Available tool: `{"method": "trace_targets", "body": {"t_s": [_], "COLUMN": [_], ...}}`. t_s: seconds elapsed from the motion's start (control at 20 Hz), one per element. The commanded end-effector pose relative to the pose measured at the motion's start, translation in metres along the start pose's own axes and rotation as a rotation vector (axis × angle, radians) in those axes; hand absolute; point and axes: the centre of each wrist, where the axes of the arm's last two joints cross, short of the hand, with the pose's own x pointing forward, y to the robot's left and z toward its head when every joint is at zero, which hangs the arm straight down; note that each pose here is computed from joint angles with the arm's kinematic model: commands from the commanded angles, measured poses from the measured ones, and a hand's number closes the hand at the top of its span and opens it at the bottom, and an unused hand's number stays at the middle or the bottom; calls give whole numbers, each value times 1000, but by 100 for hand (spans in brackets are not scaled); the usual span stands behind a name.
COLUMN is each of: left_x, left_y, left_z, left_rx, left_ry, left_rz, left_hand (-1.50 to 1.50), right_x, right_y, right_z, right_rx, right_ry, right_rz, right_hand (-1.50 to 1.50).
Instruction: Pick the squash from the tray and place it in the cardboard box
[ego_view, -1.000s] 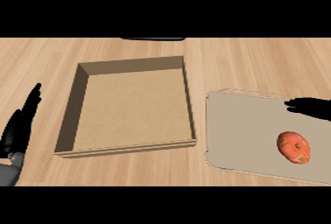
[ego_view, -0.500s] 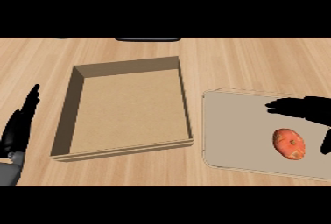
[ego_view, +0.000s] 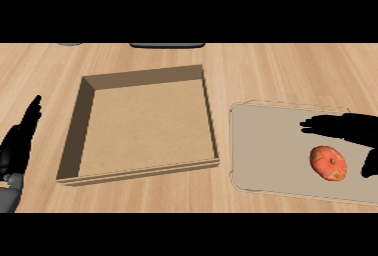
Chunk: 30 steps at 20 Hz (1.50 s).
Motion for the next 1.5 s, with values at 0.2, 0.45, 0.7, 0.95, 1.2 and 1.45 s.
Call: {"method": "trace_targets", "body": {"t_s": [0.2,0.45,0.7,0.95,1.2,1.45], "left_x": [-2,-9,-9,-14,9,8], "left_y": [-4,14,13,5,-2,-3], "left_z": [12,8,2,3,6,3], "left_rx": [-23,8,18,11,4,1], "left_ry": [17,-12,-3,-10,0,1], "left_rz": [5,-15,-10,-2,11,14], "left_hand": [0,0,0,0,0,0], "right_x": [5,27,36,33,23,24], "right_y": [-2,3,2,25,32,50], "right_z": [5,0,-3,-18,-20,-43], "right_rx": [38,54,116,132,29,-115], "right_ry": [-153,-184,-92,-22,-20,-24], "right_rz": [-85,-79,-2,-5,6,93], "right_hand": [-150,-150,-150,-150,150,150]}}
